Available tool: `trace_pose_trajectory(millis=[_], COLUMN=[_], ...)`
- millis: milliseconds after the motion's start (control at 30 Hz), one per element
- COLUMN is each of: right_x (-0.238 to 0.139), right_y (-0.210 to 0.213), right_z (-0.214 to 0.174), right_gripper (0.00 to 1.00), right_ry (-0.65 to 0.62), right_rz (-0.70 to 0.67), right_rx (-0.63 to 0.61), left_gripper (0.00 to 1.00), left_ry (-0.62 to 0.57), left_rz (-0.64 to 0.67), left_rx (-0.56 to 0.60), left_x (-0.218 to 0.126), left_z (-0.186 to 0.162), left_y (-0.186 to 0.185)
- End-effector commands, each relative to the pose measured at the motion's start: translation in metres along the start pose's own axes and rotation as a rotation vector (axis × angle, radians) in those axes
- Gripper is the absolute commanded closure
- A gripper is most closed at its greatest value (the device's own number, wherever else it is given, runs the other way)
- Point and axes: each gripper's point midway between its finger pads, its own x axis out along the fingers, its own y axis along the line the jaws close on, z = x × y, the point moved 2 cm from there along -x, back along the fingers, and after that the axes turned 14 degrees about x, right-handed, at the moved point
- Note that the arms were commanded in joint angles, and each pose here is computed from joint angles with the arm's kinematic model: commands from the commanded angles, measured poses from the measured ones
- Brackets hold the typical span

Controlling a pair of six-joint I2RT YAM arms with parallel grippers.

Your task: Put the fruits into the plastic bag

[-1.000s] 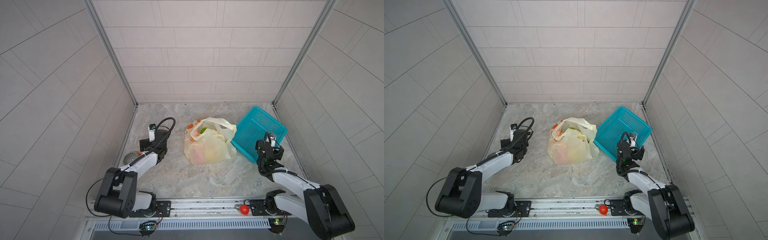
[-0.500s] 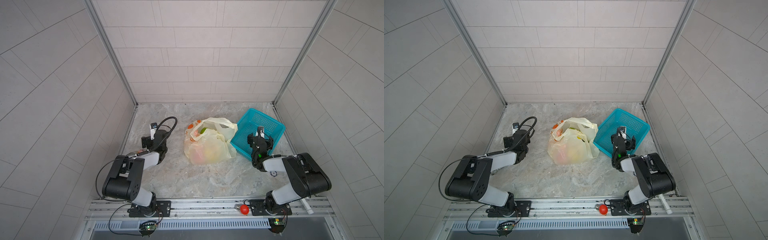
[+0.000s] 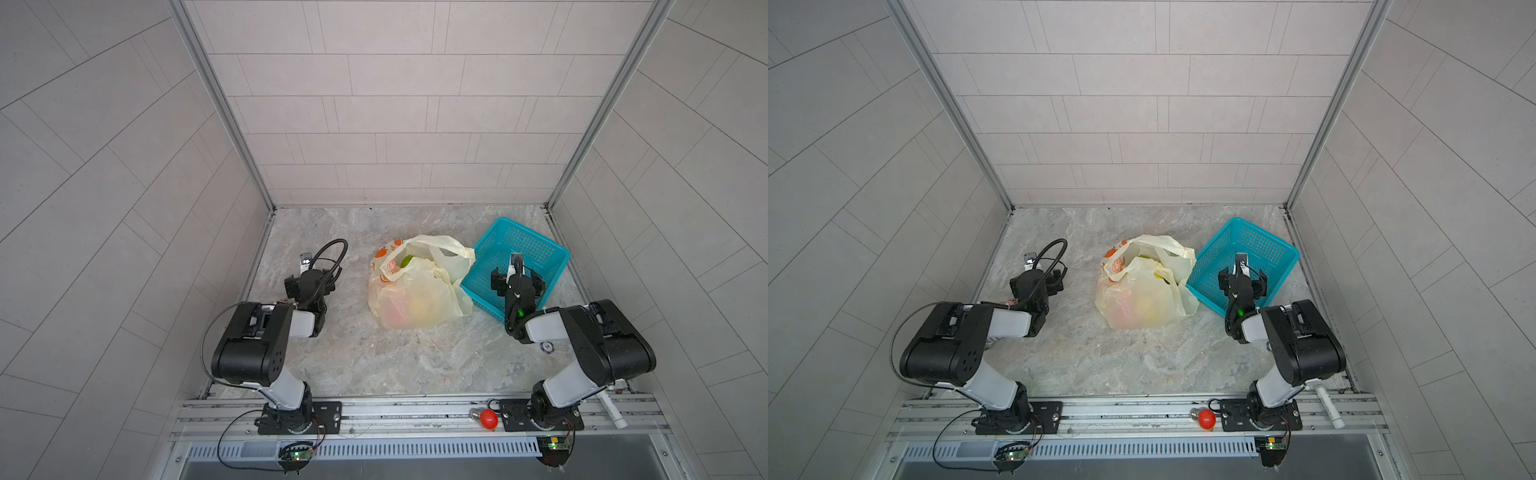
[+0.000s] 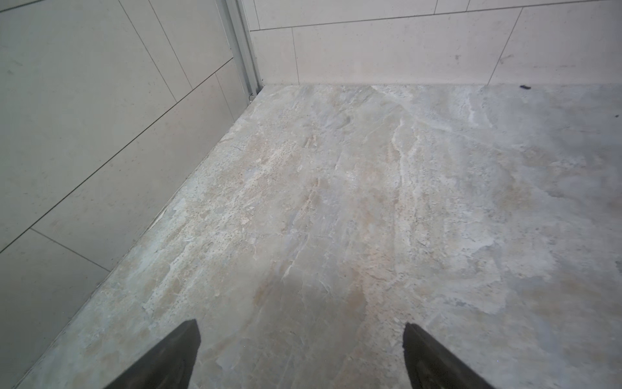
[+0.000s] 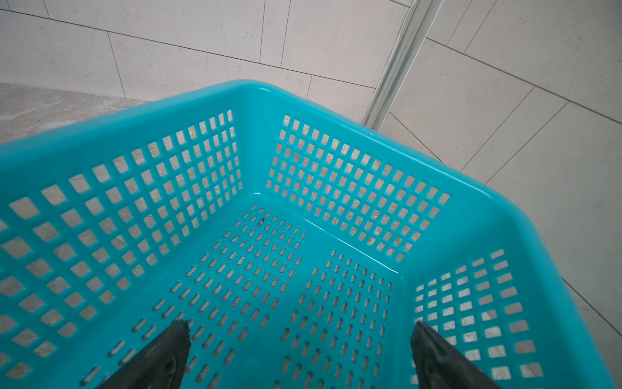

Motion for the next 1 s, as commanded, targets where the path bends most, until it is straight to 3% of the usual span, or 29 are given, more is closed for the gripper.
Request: trace_pose_trajectory(millis=[0, 300, 733, 800, 967], right_x=[0.001, 0.011, 0.010, 0.010, 0.010], right_y=[-0.001, 0.000, -0.002, -0.002, -0.002], right_z=[-0.001, -0.003, -0.002, -0.002, -0.002], right_gripper=[0.01, 0.01, 0.01, 0.01, 0.01], right_ry=[-0.003, 0.040, 0.036, 0.037, 0.037], right_rz=[0.004, 0.109, 0.135, 0.136, 0.136], right_rx=[-0.008, 0.031, 0.060, 0.059, 0.060], left_gripper=[0.00, 0.00, 0.01, 0.06, 0.33], left_ry=[-0.048, -0.046, -0.049, -0.048, -0.053], left_rz=[-0.008, -0.008, -0.007, -0.007, -0.006], left_rx=[-0.022, -0.018, -0.016, -0.016, -0.015], left_x=[0.000, 0.001, 0.000, 0.000, -0.001], left_z=[0.008, 0.008, 0.009, 0.008, 0.009], left_y=[0.001, 0.001, 0.001, 0.001, 0.001])
